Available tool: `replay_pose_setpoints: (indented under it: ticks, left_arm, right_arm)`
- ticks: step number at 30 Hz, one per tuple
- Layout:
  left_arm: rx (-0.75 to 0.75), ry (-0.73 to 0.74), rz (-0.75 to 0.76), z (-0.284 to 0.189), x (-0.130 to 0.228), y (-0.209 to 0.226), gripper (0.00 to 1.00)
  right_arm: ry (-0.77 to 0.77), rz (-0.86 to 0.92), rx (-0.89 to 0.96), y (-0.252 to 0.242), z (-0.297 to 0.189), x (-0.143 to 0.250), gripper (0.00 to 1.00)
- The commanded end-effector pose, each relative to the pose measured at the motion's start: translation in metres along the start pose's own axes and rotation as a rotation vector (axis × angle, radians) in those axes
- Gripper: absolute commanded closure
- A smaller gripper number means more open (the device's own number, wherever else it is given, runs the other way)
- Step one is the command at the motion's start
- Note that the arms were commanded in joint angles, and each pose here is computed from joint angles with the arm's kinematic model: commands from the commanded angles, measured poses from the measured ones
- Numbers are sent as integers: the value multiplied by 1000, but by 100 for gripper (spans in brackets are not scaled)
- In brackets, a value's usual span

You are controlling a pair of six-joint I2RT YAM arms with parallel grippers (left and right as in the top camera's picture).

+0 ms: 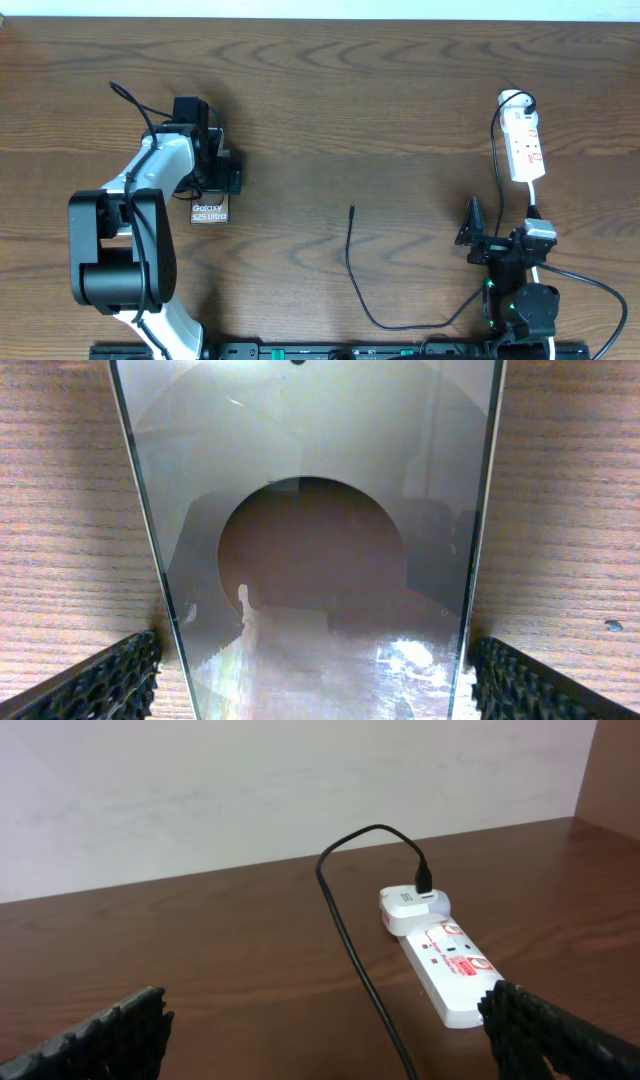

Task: Plug charger to phone and switch on socket
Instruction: 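Close the left gripper on the phone's long edges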

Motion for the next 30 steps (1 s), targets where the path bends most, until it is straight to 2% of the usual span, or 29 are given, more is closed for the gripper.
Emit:
replay_pose_setpoints:
  ticks: [1, 17, 30]
  left_arm:
    - [6, 30, -19, 7, 8, -1, 2]
    - [8, 44, -18, 20, 22, -4, 2]
    - [5, 33, -18, 20, 19, -4, 2]
  right_arm:
    - [3, -14, -7, 1, 0, 1, 1]
    - [3, -14, -7, 1, 0, 1, 1]
    - [3, -15, -7, 1, 0, 1, 1]
Point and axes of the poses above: each gripper's point midway between its finger pads, its own z axis out along the fingers, its own y axis along the line the jaws close on, x = y × z, the point moved 1 cm from there along -z, back along the fingers, and after that the axes turned 13 degrees about z, right-handed, at the moved point
